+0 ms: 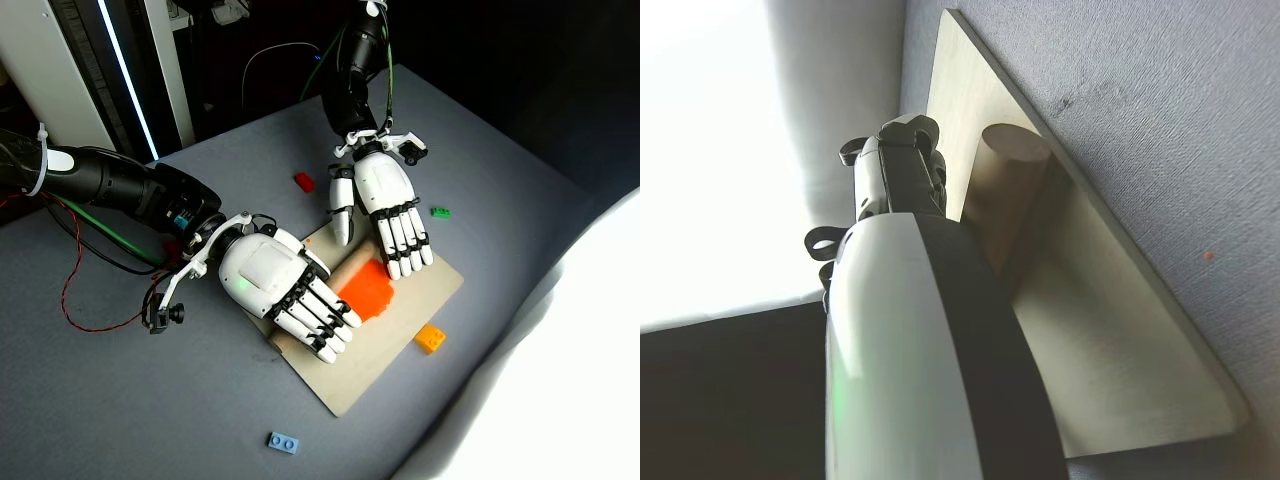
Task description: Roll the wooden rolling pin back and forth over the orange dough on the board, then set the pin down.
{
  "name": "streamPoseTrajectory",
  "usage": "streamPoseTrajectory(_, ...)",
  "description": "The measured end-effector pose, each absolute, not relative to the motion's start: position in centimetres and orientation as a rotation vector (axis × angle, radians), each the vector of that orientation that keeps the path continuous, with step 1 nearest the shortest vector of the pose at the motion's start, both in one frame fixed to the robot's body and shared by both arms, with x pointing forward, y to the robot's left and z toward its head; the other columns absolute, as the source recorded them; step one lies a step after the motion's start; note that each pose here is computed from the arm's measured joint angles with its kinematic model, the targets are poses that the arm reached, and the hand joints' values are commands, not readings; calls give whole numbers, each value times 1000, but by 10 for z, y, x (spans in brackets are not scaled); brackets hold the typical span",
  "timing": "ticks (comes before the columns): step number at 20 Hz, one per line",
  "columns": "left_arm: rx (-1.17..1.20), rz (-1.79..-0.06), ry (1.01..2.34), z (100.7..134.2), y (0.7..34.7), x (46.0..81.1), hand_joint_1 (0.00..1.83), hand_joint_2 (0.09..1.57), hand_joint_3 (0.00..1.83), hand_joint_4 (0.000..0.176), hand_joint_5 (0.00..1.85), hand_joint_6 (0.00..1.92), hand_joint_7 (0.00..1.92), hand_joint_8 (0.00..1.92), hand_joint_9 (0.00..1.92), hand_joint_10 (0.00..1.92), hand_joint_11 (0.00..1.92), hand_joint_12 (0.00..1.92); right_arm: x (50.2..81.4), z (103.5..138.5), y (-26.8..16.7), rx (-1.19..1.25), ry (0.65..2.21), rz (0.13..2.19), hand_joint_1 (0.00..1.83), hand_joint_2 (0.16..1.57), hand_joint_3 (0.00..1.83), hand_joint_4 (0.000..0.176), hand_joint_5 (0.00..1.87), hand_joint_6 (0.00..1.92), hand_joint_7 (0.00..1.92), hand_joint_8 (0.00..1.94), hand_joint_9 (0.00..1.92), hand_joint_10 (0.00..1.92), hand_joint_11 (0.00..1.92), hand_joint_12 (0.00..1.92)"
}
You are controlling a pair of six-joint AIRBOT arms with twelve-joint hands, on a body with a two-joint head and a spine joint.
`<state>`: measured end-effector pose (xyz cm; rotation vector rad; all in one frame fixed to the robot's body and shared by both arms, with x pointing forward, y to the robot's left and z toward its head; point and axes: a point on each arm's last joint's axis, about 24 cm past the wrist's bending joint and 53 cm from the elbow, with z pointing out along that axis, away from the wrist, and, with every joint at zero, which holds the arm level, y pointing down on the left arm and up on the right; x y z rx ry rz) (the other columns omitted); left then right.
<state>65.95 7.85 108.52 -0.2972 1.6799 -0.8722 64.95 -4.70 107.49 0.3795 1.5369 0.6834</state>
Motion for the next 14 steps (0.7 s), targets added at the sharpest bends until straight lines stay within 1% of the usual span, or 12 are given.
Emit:
streamPoseTrajectory(2, -294, -871, 1677, 1087, 80, 659, 0, 1473, 0, 0, 120, 0, 143, 0, 62, 0, 0, 0, 648, 1077, -48, 380, 1532, 682, 0, 1457, 0, 0, 269, 7, 293, 10, 258, 7, 0, 548)
streamPoseTrajectory(3, -292, -870, 1676, 1088, 81, 659, 0, 1472, 0, 0, 119, 0, 146, 2, 65, 2, 0, 0, 648, 1077, -49, 381, 1531, 681, 0, 1455, 0, 0, 287, 11, 315, 12, 278, 11, 0, 586)
streamPoseTrajectory(5, -282, -872, 1676, 1090, 81, 657, 0, 1473, 0, 0, 112, 1, 147, 2, 65, 2, 0, 0, 647, 1078, -49, 380, 1533, 681, 0, 1456, 0, 0, 275, 4, 306, 4, 275, 6, 0, 576)
streamPoseTrajectory(7, -282, -873, 1683, 1088, 81, 654, 0, 1470, 0, 0, 120, 5, 156, 5, 70, 4, 0, 0, 646, 1078, -49, 378, 1532, 680, 0, 1453, 0, 0, 289, 7, 312, 3, 283, 7, 0, 601)
streamPoseTrajectory(9, -274, -875, 1698, 1084, 80, 648, 0, 1472, 0, 0, 111, 2, 147, 2, 67, 4, 0, 0, 644, 1075, -51, 371, 1540, 672, 0, 1451, 0, 0, 285, 4, 307, 7, 278, 3, 0, 576)
streamPoseTrajectory(14, -274, -863, 1707, 1078, 84, 643, 0, 1476, 0, 0, 108, 5, 138, 4, 55, 2, 0, 0, 639, 1069, -51, 371, 1561, 669, 0, 1444, 0, 0, 301, 6, 329, 6, 292, 5, 0, 602)
